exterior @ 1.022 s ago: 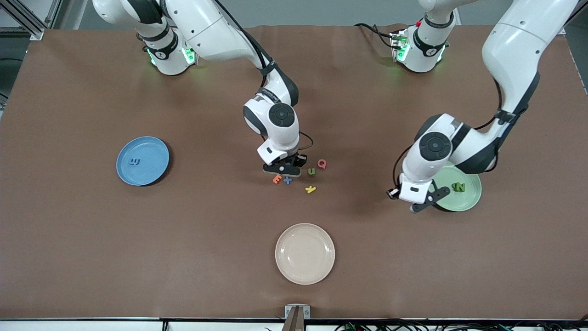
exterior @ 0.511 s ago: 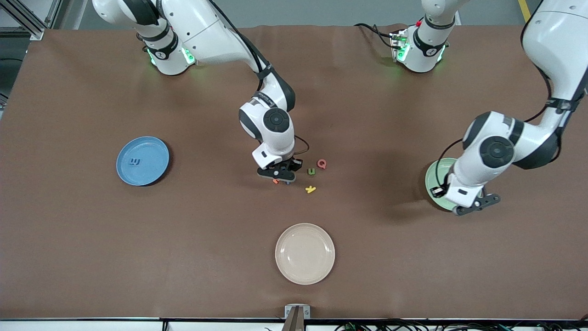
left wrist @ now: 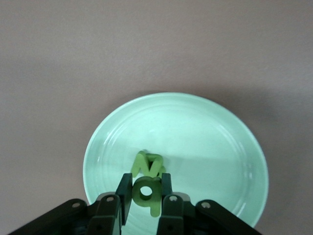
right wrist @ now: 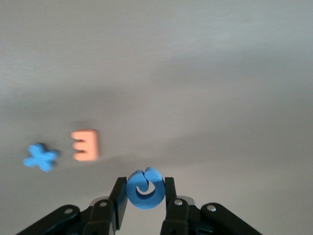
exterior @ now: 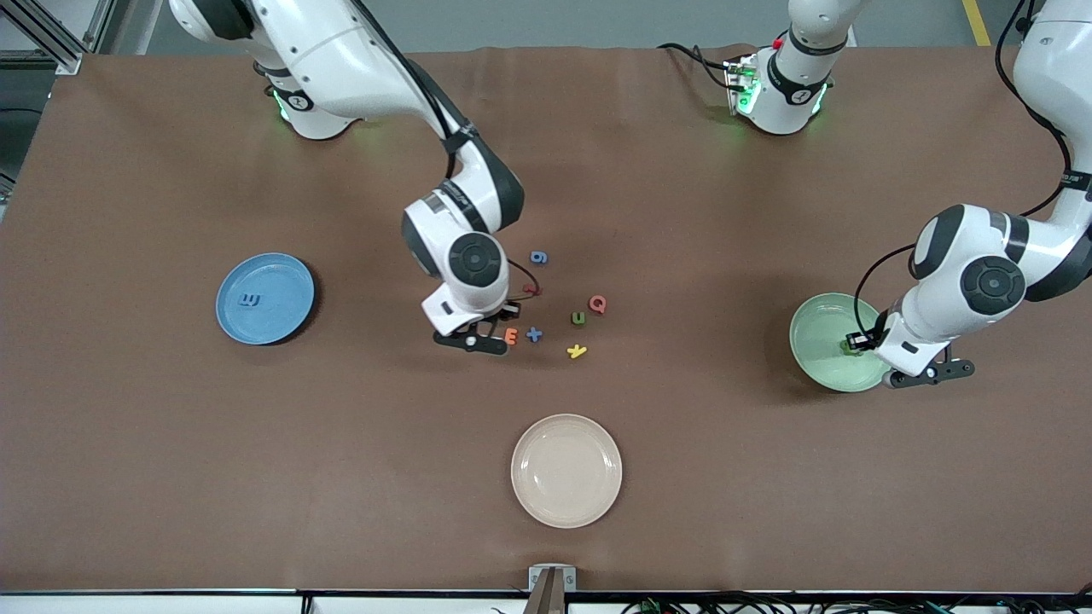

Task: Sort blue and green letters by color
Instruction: 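Place the blue o on the blue plate while the left places q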

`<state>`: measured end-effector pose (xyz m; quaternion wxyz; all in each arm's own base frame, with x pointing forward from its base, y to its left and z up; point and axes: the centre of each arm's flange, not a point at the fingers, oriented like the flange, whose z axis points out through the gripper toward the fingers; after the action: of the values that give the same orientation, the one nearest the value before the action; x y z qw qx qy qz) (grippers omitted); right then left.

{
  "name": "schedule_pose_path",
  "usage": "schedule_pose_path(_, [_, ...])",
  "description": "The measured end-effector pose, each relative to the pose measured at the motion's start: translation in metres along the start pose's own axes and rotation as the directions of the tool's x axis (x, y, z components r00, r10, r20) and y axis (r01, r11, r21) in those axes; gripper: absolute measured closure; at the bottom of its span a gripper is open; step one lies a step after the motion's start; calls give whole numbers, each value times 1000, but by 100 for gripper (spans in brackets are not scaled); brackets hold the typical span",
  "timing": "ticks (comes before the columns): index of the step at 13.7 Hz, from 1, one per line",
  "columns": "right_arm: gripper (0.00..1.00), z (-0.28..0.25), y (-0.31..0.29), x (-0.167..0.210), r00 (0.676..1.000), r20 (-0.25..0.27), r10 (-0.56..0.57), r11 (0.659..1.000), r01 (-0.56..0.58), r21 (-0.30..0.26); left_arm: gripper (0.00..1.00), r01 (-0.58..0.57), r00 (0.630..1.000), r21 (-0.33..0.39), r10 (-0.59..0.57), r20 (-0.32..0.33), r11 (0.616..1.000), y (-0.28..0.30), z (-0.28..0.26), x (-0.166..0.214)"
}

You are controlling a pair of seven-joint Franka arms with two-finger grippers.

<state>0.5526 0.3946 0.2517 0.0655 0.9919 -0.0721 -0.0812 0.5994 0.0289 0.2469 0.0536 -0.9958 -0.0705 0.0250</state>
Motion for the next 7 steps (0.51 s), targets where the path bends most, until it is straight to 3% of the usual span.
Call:
schedule_pose_path(3, [65, -38, 79, 23, 995, 61, -75, 997, 75, 3, 72, -12, 1000, -28, 12, 12, 1000, -1, 13, 0])
schedule_pose_path(7, [65, -54, 220, 27, 971, 108, -215, 976, 209, 67, 72, -47, 999, -11, 47, -1, 999, -4, 26, 1])
